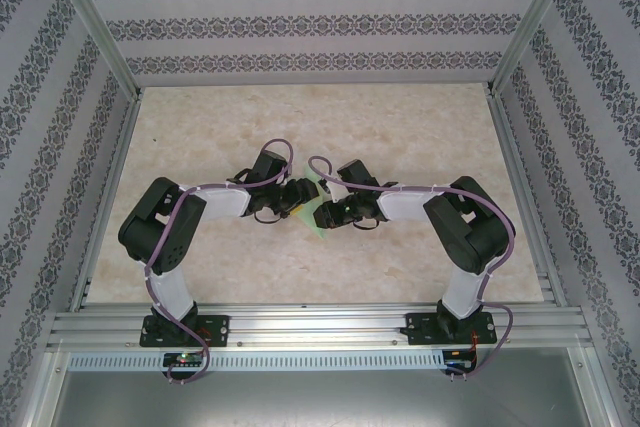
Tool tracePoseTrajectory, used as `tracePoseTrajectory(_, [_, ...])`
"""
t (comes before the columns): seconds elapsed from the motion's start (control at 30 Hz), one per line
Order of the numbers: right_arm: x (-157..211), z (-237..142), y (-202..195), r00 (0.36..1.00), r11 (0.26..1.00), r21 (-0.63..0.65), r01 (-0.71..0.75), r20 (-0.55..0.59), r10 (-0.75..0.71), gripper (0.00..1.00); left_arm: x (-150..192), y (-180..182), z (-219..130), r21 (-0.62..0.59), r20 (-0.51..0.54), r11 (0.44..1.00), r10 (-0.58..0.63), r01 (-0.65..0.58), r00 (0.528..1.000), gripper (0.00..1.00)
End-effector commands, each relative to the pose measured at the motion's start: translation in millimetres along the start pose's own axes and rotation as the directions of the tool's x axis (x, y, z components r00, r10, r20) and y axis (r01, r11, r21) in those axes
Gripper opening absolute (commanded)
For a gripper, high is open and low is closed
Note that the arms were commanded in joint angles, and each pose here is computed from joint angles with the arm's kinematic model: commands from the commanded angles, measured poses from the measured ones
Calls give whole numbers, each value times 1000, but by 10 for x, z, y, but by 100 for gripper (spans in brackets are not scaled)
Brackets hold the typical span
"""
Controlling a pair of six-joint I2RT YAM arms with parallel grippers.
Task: Fold a paper plane with a square sheet of paper (fold left side to right side)
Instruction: Fourth fold the wing at the center of the table.
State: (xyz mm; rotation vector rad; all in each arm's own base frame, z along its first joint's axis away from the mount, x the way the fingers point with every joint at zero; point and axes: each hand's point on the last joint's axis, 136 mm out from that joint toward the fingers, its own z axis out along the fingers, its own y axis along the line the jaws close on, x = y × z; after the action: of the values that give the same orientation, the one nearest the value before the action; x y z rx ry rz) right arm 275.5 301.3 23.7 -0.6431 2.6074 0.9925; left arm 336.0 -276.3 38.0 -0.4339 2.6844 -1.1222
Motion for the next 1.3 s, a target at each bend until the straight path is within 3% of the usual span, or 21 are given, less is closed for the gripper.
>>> tracePoseTrajectory(0.0, [-123, -70, 82, 999, 999, -43, 14, 49, -12, 26, 16, 429, 83, -149, 6, 989, -14, 15, 1000, 65])
tracePoseTrajectory(0.37, [-245, -415, 105, 991, 996, -91, 0, 132, 12, 40, 19, 467, 78, -165, 12, 986, -22, 24, 1000, 65])
tracePoseTrajectory(0.6, [-592, -753, 66, 960, 971, -233, -59, 254, 119, 39, 24, 472, 71, -164, 13, 986, -22, 24, 1000, 65])
tracePoseTrajectory(1.27, [-795, -386, -74, 971, 962, -252, -101, 187, 151, 32, 43, 501, 82, -166, 9, 986, -27, 28, 1000, 64])
